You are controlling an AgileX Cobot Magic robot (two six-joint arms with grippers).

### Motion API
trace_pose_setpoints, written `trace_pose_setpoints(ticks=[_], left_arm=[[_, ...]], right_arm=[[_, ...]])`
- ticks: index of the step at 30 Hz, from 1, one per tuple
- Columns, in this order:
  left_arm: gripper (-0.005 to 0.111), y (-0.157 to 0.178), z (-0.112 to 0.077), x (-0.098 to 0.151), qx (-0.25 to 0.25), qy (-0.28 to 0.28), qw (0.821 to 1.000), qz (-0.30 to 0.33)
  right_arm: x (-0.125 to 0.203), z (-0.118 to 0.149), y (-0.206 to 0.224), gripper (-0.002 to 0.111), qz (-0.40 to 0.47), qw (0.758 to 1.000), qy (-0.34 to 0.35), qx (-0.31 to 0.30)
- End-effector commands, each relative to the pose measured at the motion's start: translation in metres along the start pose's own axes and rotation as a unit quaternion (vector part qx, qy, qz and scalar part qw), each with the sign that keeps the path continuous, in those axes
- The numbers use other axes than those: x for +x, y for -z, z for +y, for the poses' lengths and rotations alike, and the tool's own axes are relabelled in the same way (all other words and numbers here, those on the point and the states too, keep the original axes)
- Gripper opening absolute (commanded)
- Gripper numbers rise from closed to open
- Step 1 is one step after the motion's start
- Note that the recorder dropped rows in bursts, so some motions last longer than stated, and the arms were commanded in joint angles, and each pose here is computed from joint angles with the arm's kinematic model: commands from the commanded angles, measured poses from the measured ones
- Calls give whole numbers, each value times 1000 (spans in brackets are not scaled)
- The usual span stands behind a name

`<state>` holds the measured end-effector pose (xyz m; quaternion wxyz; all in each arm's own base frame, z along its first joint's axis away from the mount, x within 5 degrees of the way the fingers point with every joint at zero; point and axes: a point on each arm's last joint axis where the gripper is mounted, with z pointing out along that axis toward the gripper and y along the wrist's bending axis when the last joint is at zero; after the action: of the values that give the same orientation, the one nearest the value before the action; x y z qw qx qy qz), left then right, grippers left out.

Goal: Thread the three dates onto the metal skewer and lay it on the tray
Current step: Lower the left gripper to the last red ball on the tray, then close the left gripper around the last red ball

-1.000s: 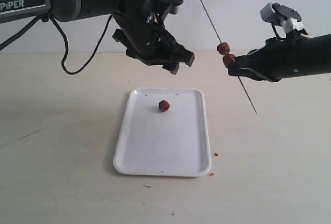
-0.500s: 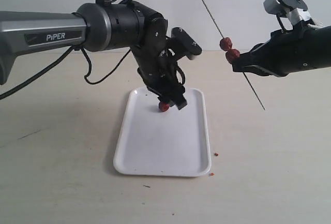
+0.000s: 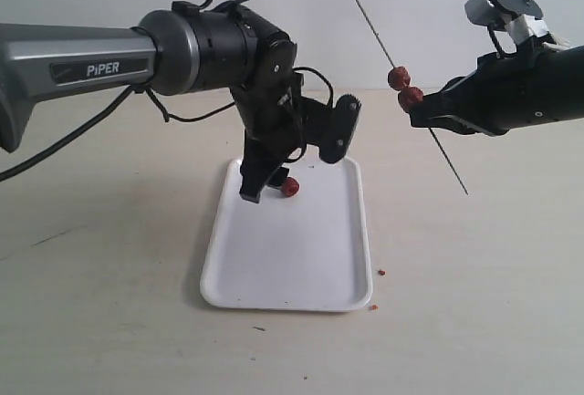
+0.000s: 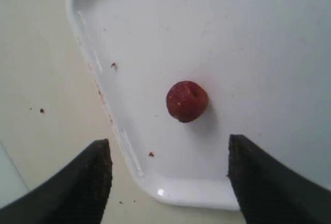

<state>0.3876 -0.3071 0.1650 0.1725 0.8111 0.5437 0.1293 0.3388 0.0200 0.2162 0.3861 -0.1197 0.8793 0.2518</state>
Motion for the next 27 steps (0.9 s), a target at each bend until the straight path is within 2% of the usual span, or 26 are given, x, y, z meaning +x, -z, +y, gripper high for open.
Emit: trace_pose_setpoints(ticks=[1,4,6,10,22,24,27], left_arm=[[64,-14,-6,-1,17,-77,997,4],[64,-21,-9,-2,23,-143,989,3],[64,-23,-8,-3,15,-168,986,0],[64,-24,-4,-5,-7,-170,985,-6],[64,-45,-12,-5,2,-205,979,-1],[62,-50,-12,-5,-2,-211,978,1],[54,-53,-12,-6,-3,-211,977,0]], right_arm=[[-4,0,3,0,-6,1000,5,2],[-3,1,3,0,-5,1000,6,1],[-3,1,3,0,-5,1000,6,1],[-3,1,3,0,-5,1000,6,1],[-3,1,3,0,-5,1000,6,1],[-3,1,3,0,-5,1000,6,1],[-3,1,3,0,-5,1000,6,1]])
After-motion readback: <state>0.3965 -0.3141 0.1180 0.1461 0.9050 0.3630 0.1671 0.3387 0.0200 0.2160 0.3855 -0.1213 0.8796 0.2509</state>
